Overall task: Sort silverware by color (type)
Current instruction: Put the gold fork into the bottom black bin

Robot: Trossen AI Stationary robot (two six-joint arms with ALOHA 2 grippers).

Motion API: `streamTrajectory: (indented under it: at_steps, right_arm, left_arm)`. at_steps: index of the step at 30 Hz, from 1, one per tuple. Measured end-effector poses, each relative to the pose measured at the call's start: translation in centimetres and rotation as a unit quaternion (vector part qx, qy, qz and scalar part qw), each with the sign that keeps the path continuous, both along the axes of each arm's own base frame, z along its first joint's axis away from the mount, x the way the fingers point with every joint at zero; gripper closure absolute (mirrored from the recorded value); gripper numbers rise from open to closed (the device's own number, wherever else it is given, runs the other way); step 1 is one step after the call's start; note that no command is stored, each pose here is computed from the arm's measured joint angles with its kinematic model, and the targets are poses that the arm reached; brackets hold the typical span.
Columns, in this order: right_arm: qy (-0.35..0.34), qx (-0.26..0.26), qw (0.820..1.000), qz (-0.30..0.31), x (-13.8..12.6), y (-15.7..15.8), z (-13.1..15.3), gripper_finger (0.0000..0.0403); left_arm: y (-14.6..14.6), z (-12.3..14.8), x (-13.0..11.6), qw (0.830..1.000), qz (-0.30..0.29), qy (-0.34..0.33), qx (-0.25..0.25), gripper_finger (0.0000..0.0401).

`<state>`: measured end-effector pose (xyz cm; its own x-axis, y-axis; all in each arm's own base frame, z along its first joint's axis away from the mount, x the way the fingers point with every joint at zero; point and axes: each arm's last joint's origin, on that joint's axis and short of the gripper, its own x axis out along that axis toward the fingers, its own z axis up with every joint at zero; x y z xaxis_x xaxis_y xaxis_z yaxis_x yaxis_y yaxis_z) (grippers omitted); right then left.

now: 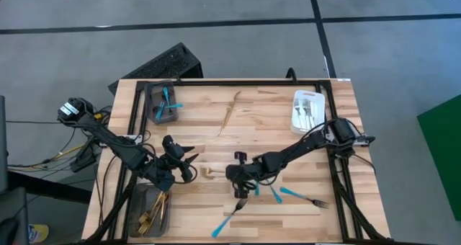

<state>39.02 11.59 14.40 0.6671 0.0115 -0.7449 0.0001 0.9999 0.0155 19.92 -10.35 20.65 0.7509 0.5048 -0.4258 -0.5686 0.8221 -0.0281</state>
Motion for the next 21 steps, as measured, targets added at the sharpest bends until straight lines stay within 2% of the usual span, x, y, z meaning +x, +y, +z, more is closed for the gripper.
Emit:
streamTrajectory:
  at_steps: [4, 7, 10, 15, 17, 21]
  right_arm:
    - [-0.049, -0.052, 0.995, -0.07, -0.3, -0.6, 2.6, 0.0376]
    - [-0.049, -0.106, 0.986, -0.12, -1.1, -1.7, 4.1, 0.0378]
    - [-0.072, -0.12, 0.976, -0.168, -2.0, -3.4, 6.1, 0.0376]
    - [-0.184, -0.067, 0.959, -0.205, -3.7, -6.0, 7.7, 0.0377]
    - [-0.25, -0.022, 0.953, -0.171, -4.2, -6.5, 7.7, 0.0377]
    - [-0.363, 0.063, 0.924, -0.106, -5.2, -7.1, 6.7, 0.0377]
  left_arm:
    - [0.0, 0.0, 0.0, 1.0, 0.0, 0.001, 0.0, 0.0263]
    - [0.0, 0.0, 0.0, 1.0, -0.003, 0.003, -0.003, 0.0263]
    - [-0.1, 0.0, 0.0, 1.0, -0.011, 0.007, -0.011, 0.0263]
    - [-0.1, 0.0, 0.0, 1.0, -0.008, 0.006, -0.004, 0.0263]
    - [-0.1, 0.0, 0.1, 1.0, -0.017, 0.013, 0.011, 0.0263]
    - [-0.5, -0.1, 0.9, 0.998, -0.043, 0.016, 0.044, 0.0263]
